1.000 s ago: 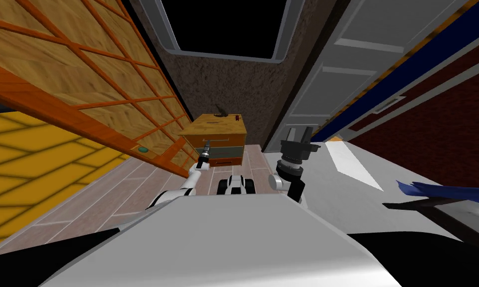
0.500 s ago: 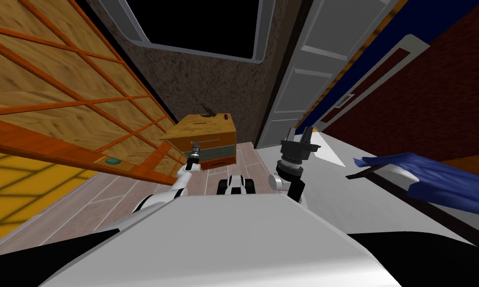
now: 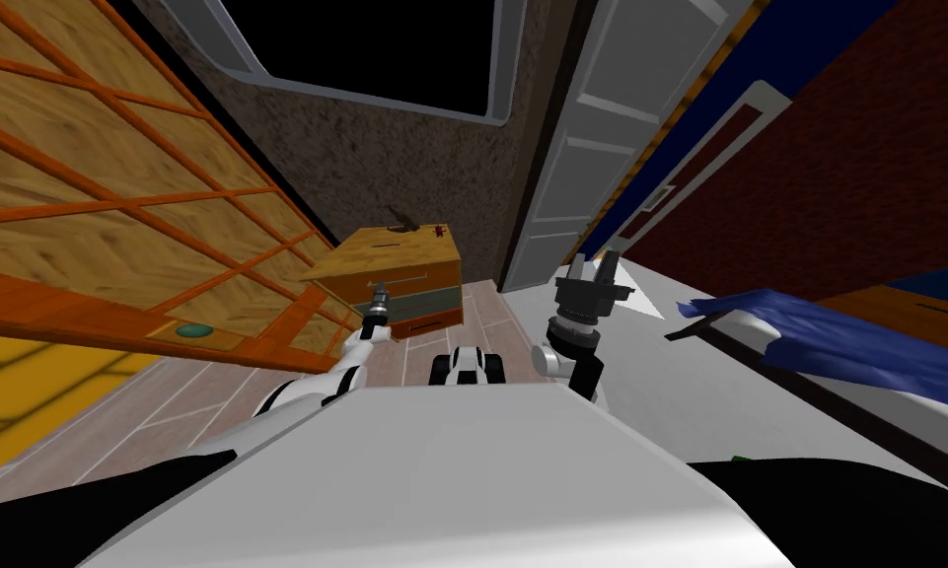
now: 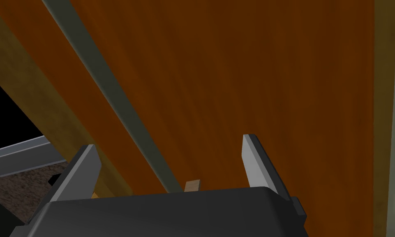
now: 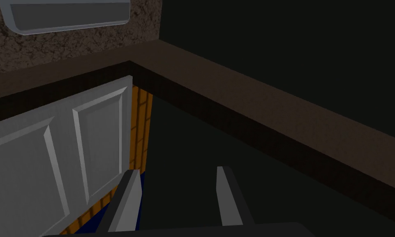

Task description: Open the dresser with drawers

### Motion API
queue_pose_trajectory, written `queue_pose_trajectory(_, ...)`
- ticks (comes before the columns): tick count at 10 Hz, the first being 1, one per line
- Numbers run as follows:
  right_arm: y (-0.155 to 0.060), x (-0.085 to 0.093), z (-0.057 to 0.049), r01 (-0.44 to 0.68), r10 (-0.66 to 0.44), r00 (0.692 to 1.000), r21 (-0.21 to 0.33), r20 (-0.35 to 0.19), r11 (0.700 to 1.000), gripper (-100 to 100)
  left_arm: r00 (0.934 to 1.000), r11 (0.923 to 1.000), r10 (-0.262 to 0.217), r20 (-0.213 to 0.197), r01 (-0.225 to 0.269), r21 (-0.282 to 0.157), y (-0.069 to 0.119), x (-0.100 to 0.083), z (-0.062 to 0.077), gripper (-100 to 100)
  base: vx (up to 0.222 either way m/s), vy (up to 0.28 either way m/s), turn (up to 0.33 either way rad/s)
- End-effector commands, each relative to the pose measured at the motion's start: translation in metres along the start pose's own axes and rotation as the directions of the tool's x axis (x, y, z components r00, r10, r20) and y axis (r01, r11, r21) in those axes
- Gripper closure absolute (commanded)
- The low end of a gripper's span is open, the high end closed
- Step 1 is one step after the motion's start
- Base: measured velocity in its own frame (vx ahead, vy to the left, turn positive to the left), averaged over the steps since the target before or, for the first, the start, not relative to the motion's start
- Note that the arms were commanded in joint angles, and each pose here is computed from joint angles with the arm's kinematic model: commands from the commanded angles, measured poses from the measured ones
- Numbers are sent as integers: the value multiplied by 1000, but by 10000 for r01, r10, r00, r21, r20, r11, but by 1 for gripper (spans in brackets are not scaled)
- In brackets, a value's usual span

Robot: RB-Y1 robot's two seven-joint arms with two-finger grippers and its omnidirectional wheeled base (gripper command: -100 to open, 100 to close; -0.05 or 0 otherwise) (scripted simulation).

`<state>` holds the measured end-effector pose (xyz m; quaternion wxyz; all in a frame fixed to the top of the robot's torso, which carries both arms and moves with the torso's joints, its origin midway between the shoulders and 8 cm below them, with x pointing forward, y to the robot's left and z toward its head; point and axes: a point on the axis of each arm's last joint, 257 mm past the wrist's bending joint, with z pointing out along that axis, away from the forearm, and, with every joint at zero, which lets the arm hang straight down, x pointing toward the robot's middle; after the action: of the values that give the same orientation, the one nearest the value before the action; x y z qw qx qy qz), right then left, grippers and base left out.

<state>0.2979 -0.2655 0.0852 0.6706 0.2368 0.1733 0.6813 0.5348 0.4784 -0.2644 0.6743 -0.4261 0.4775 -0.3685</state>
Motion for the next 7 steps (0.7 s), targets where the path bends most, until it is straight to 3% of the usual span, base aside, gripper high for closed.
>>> queue_pose_trajectory(1, 0, 0, 0, -2, 2, 10000, -1, 0, 10000, 0, 9982, 9997, 103, 588, -91, -208, 8, -45, -3, -100, -45, -53, -163)
queue_pose_trajectory(2, 0, 0, 0, 0, 0, 10000, 0, 0, 10000, 0, 9982, 9998, 103, 589, -93, -171, 7, -45, -2, -100, -21, -29, 24)
queue_pose_trajectory(4, 0, 0, 0, -1, 1, 10000, 0, 0, 10000, 0, 9863, 9992, 206, 1636, -150, -358, 16, -118, -13, -100, -38, -59, -372)
queue_pose_trajectory(6, 0, 0, 0, 0, 0, 10000, 0, 0, 10000, 0, 9855, 9973, 270, 1678, -150, -726, 30, -122, -21, -100, -37, -49, -150)
queue_pose_trajectory(7, 0, 0, 0, 1, -1, 10000, 1, 0, 10000, 0, 9856, 9992, 256, 1670, -202, -341, 15, -123, -12, -100, -1, -7, 19)
